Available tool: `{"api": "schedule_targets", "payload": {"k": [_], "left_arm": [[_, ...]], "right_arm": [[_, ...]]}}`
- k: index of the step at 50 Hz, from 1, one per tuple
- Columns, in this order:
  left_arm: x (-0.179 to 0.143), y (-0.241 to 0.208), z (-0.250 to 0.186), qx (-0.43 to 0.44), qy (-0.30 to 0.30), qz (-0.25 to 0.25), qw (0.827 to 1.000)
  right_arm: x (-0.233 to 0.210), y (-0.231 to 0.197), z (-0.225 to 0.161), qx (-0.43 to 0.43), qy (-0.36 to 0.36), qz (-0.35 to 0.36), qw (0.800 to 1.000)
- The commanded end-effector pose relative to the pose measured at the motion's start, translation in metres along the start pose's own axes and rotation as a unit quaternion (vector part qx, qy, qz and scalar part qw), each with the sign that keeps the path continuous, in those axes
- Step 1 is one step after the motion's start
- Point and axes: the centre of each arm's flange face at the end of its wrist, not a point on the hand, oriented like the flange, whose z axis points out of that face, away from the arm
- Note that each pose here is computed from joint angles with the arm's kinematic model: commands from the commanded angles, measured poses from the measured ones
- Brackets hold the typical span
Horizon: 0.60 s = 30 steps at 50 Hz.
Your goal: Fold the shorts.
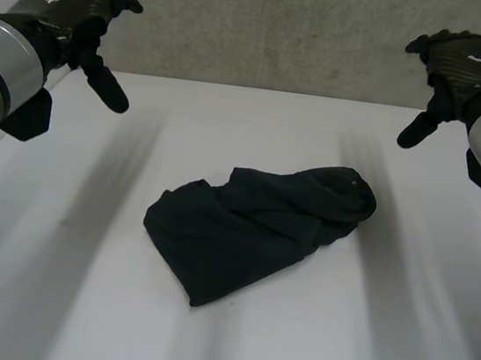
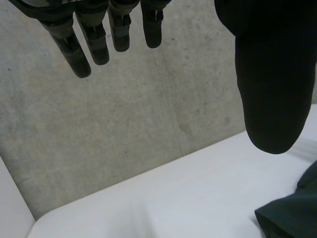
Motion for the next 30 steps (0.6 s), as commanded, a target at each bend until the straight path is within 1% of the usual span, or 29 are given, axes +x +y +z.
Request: {"api": "schedule_targets", "payload": {"k": [1, 5, 7, 12, 13, 17, 20, 25, 27, 30], "left_arm": [[0.011, 0.026, 0.005, -0.038, 0.016, 0.006, 0.999], [0.028, 0.055, 0.015, -0.075, 0.038, 0.011, 0.996], [0.035, 0.069, 0.018, -0.094, 0.046, 0.014, 0.994], [0.065, 0.114, 0.019, -0.155, 0.083, 0.029, 0.984], [0.076, 0.128, 0.018, -0.171, 0.097, 0.034, 0.980], [0.092, 0.160, 0.019, -0.204, 0.114, 0.045, 0.971], [0.091, 0.175, 0.025, -0.215, 0.101, 0.050, 0.970], [0.087, 0.192, 0.037, -0.213, 0.053, 0.068, 0.973], [0.086, 0.196, 0.039, -0.213, 0.045, 0.079, 0.973], [0.086, 0.189, 0.039, -0.200, 0.034, 0.097, 0.974]], "right_arm": [[-0.018, 0.032, 0.005, -0.040, -0.084, -0.105, 0.990], [-0.026, 0.054, 0.010, -0.063, -0.115, -0.160, 0.978], [-0.030, 0.065, 0.014, -0.071, -0.126, -0.170, 0.975], [-0.040, 0.097, 0.032, -0.092, -0.152, -0.169, 0.969], [-0.043, 0.109, 0.041, -0.093, -0.161, -0.168, 0.968], [-0.051, 0.138, 0.054, -0.100, -0.175, -0.170, 0.965], [-0.053, 0.152, 0.062, -0.103, -0.175, -0.169, 0.964], [-0.055, 0.170, 0.075, -0.096, -0.165, -0.170, 0.967], [-0.055, 0.171, 0.076, -0.096, -0.163, -0.170, 0.967], [-0.052, 0.167, 0.076, -0.094, -0.159, -0.167, 0.969]]}}
